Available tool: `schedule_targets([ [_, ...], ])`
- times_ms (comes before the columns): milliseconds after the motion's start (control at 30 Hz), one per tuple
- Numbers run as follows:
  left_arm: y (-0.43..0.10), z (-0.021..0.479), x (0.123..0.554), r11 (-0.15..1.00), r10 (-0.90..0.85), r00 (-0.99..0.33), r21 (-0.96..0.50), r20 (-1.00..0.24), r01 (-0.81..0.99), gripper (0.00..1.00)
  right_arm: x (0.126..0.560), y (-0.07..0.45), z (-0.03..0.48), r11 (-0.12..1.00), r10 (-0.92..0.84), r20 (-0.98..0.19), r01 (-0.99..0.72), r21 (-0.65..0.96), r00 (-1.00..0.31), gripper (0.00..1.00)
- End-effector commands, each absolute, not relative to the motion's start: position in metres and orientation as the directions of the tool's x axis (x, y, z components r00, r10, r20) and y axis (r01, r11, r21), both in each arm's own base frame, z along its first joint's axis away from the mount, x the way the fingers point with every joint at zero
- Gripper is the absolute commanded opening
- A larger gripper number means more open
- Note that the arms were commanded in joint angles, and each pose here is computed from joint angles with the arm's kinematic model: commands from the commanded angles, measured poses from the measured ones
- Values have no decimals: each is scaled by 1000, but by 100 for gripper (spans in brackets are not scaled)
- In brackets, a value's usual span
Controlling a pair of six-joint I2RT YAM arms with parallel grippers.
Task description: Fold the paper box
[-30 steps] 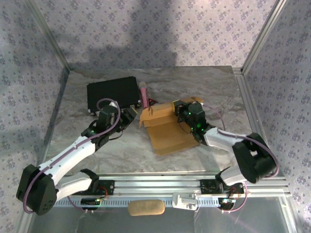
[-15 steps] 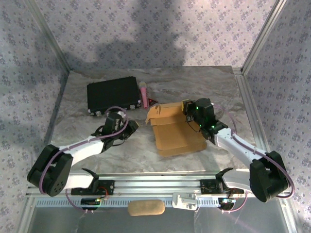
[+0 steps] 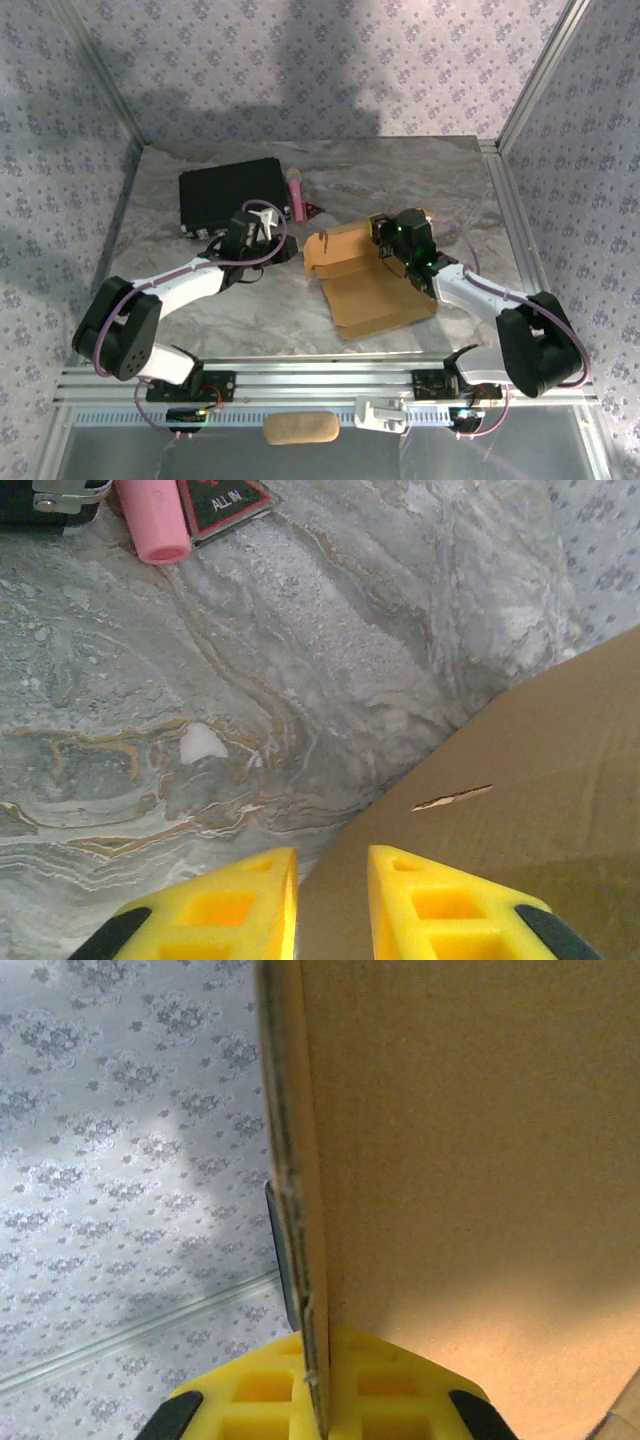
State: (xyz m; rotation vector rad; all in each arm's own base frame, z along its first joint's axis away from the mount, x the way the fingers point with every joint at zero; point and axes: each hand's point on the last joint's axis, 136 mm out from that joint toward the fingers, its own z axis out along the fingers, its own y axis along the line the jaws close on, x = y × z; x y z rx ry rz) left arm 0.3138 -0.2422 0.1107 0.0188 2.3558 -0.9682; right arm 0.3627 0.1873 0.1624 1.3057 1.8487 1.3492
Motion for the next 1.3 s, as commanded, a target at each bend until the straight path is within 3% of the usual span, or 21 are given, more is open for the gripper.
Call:
schedule_targets([
  [0, -249, 105, 307, 748, -74, -803, -566, -592, 348, 25, 365, 194, 165, 60, 884, 126, 377, 924, -450, 0],
  [333, -291, 89, 292, 711, 40, -768, -522, -639, 472, 26, 364, 194, 160, 84, 880, 93, 346, 935, -466, 0],
  [633, -308, 111, 278, 676, 43, -678, -479, -734, 561, 29, 367, 195, 165, 91, 873, 75, 313, 946, -481, 0],
  [967, -309, 110, 280, 711, 62, -663, -433, -746, 554, 32, 368, 199, 167, 96, 869, 54, 275, 957, -492, 0],
  [1267, -306, 110, 274, 719, 38, -648, -430, -760, 546, 38, 361, 201, 161, 150, 864, -52, 157, 976, -501, 0],
])
